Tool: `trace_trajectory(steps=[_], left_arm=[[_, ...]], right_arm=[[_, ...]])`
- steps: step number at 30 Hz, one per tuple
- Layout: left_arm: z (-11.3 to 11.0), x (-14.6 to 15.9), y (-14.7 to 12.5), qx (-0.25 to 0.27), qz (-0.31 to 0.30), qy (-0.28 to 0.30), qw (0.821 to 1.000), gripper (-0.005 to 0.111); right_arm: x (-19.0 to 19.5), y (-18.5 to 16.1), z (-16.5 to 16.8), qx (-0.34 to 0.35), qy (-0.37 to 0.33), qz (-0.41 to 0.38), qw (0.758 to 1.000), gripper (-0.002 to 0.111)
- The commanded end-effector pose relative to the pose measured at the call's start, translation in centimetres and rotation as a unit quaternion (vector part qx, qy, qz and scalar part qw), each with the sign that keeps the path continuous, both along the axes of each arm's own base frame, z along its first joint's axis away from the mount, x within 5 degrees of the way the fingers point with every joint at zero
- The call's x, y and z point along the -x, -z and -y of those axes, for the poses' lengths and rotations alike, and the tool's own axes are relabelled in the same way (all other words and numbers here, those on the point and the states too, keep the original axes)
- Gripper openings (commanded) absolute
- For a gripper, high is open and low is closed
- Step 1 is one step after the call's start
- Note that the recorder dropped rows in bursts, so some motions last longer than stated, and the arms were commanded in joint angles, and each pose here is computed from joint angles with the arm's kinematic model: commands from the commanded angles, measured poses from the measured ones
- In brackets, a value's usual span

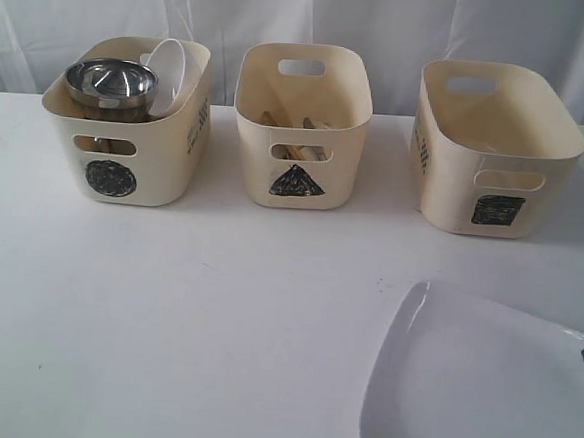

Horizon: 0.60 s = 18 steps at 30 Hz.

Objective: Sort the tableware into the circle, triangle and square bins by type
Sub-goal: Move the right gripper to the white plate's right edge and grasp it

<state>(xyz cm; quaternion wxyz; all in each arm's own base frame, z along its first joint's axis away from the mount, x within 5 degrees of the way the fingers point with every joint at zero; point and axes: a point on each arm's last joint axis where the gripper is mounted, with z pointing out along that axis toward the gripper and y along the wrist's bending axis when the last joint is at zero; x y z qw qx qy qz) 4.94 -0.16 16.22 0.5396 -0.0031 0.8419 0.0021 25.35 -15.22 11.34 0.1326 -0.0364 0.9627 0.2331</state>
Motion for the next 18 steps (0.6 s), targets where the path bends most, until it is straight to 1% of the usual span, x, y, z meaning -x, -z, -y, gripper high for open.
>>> trace_trajectory(steps=[1,4,9,13,18], left_arm=[[0.0,0.0,0.1,0.003,0.002,0.0,1.0,0.0],[0.0,0.0,0.1,0.003,0.002,0.0,1.0,0.0],[0.0,0.0,0.1,0.003,0.002,0.0,1.0,0.0],[0.0,0.0,0.1,0.003,0.003,0.0,1.0,0.0],[0.0,0.0,0.1,0.003,0.003,0.0,1.0,0.0]], right_arm=[[0.7,1.2,-0.1,-0.001,-0.03,-0.028,0.999,0.0],[0.1,0.5,-0.4,-0.024,-0.023,-0.016,0.999,0.0],[-1.0,-1.5,-1.4,-0.012,-0.044,0.016,0.999,0.0],[-1.6,-2.2,-2.7,-0.043,-0.062,0.039,0.996,0.0],[-2.0,-2.4,-3.9,-0.068,-0.078,0.036,0.994,0.0]])
